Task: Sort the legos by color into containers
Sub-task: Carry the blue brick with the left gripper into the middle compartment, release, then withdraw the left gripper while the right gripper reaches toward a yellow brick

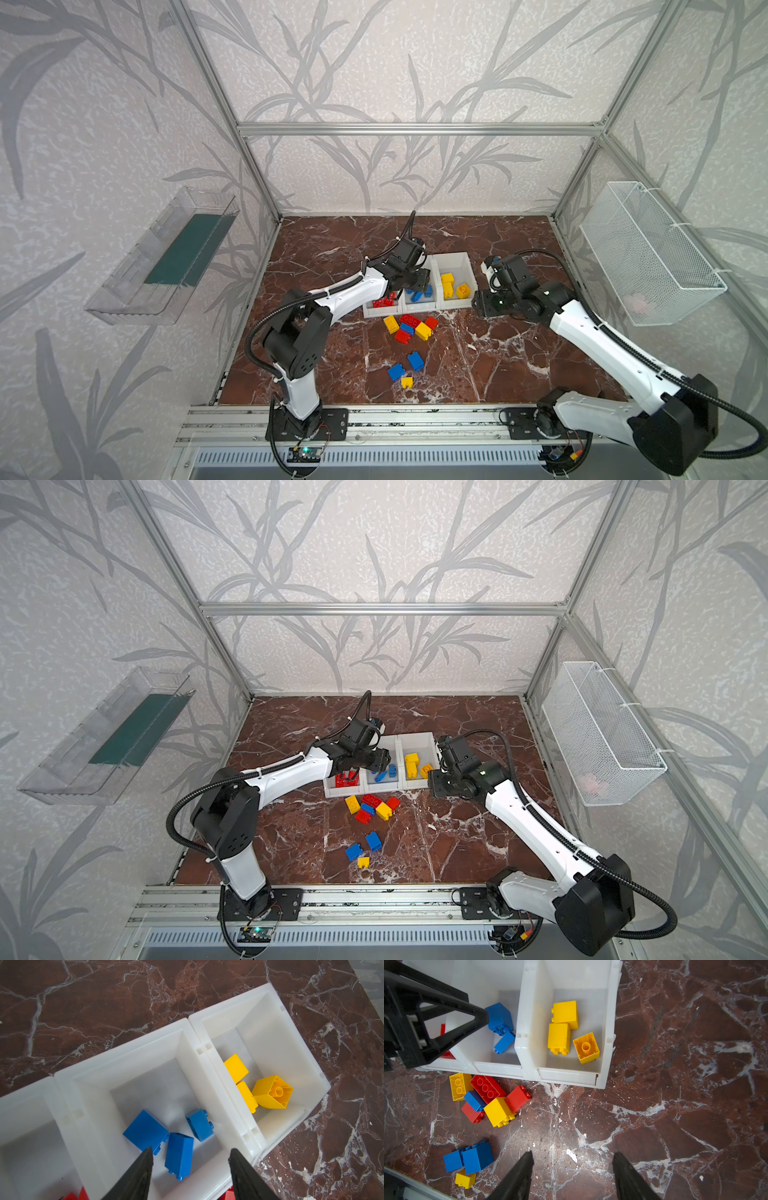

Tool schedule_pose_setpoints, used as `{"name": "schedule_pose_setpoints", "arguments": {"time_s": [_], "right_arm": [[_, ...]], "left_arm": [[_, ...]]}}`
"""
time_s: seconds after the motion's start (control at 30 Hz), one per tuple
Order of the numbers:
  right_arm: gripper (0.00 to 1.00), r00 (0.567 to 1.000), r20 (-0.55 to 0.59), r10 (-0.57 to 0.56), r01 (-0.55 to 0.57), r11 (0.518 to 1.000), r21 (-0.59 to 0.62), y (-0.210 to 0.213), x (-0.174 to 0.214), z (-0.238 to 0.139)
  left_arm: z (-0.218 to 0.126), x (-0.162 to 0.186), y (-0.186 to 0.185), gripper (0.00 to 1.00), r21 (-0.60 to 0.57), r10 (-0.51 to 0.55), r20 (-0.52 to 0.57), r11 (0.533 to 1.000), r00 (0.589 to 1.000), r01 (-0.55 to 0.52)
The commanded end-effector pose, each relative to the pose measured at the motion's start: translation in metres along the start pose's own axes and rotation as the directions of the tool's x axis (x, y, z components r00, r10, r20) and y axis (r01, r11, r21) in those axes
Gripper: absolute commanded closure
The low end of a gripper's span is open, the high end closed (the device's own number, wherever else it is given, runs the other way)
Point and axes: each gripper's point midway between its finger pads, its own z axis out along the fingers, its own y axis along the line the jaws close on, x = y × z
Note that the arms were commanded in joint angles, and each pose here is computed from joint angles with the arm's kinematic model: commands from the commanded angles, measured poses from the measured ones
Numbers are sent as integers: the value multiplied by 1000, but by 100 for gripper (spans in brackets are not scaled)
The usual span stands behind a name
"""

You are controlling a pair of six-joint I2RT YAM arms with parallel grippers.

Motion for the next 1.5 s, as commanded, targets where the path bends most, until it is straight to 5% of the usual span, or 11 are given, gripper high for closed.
{"name": "schedule_pose_setpoints", "arguments": {"time_s": [0.0,0.4,0.8,1.47], "right_arm": [[38,1000,-15,2,-2,1000,19,-4,7,0],[38,965,-116,-236,231,971,-54,49,30,22],[40,859,-226,-459,430,888,-165,125,62,73],[49,802,-329,-499,487,864,-124,137,71,136]], "left_arm": [[-26,-11,-3,38,29,-9,71,1000,997,7],[-93,54,56,33,-128,-111,139,983,984,129],[-138,122,94,31,-169,-268,238,935,934,311],[-156,144,104,31,-147,-331,294,911,897,384]]}}
